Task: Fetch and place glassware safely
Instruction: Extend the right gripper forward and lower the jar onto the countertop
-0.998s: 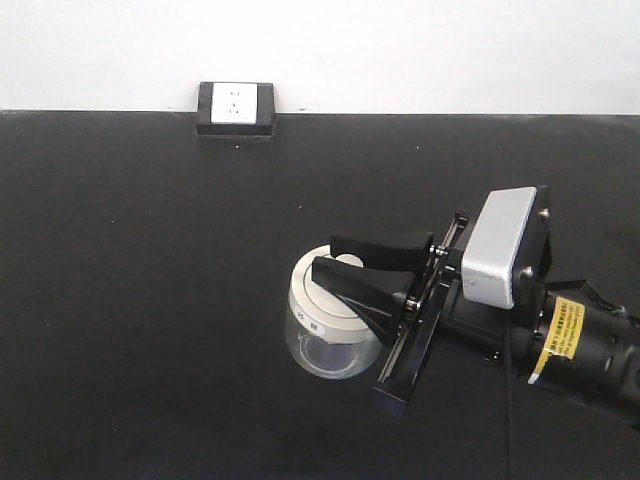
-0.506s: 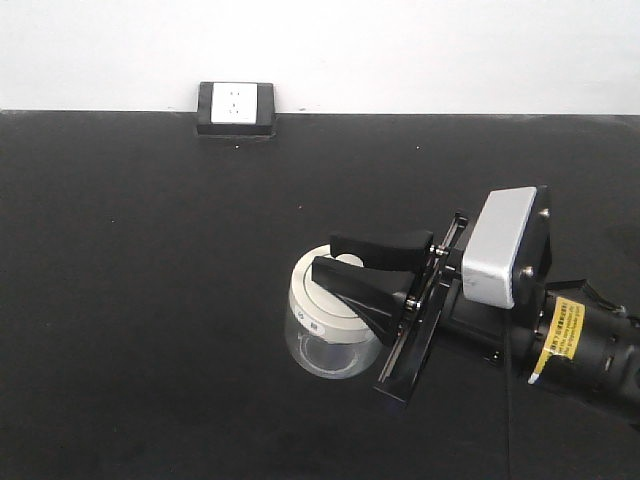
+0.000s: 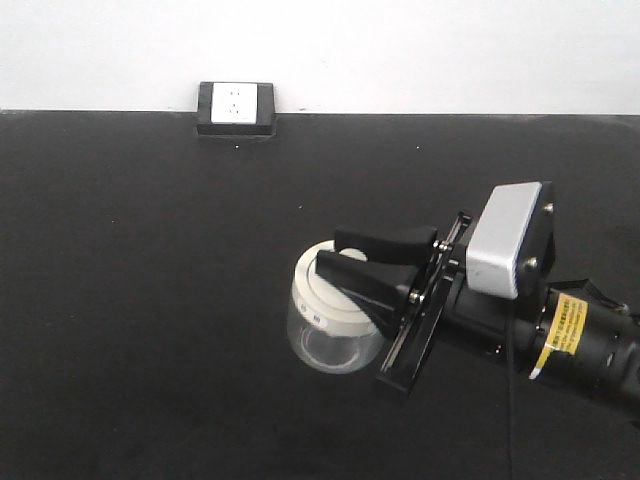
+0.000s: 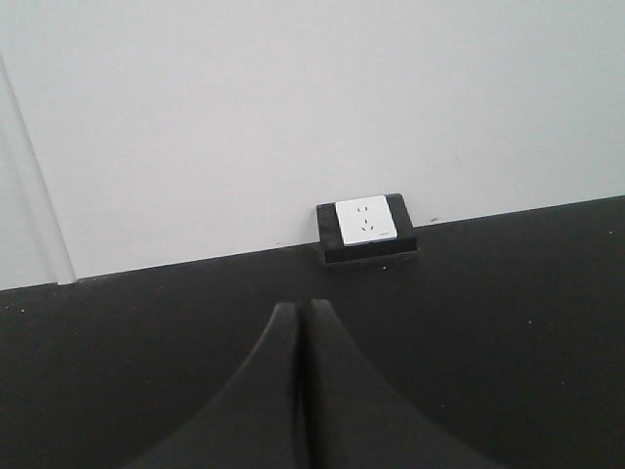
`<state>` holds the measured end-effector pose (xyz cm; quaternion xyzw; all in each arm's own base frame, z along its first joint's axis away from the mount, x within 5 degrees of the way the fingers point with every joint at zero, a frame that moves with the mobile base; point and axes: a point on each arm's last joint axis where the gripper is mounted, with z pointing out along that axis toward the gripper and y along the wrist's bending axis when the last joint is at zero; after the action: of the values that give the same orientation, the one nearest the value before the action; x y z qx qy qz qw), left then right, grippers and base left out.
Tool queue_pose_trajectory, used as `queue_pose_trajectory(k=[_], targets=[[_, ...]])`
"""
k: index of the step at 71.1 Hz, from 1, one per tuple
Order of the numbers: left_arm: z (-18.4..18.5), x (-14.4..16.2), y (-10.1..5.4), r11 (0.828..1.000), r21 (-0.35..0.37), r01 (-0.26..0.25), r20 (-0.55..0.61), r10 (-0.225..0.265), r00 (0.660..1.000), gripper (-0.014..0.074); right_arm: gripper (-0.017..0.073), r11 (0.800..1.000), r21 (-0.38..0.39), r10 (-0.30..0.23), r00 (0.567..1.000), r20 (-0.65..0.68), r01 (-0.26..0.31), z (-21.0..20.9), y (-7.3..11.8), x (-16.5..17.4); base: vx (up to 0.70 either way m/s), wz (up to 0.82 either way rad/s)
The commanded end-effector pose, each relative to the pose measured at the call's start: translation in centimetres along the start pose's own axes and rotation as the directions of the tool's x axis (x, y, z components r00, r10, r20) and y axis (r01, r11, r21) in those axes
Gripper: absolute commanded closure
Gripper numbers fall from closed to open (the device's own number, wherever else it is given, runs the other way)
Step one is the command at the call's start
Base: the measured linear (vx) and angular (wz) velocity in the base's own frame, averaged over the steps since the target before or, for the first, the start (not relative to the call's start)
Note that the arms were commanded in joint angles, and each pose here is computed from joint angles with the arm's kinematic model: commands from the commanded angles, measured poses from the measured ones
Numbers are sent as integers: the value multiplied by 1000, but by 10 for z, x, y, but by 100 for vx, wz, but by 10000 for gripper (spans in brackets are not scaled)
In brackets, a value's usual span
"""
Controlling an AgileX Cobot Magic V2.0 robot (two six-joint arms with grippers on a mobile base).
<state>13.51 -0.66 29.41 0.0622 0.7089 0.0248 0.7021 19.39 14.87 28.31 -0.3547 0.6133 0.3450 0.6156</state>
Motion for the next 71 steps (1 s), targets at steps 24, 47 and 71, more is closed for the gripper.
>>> queue_pose_trajectory(k=[24, 47, 71], targets=[[0, -16, 1, 1000, -1, 12, 99, -11, 995, 601, 560, 995, 98, 6, 998, 59, -12, 5, -70, 6, 0, 0], [0, -16, 1, 1000, -1, 12, 99, -11, 995, 601, 560, 995, -16, -94, 995, 42, 95, 46, -116, 40, 0, 0], [0, -16, 1, 1000, -1, 12, 99, -11, 995, 601, 560, 992, -23, -122, 992, 23, 122, 78, -153, 74, 0, 0]])
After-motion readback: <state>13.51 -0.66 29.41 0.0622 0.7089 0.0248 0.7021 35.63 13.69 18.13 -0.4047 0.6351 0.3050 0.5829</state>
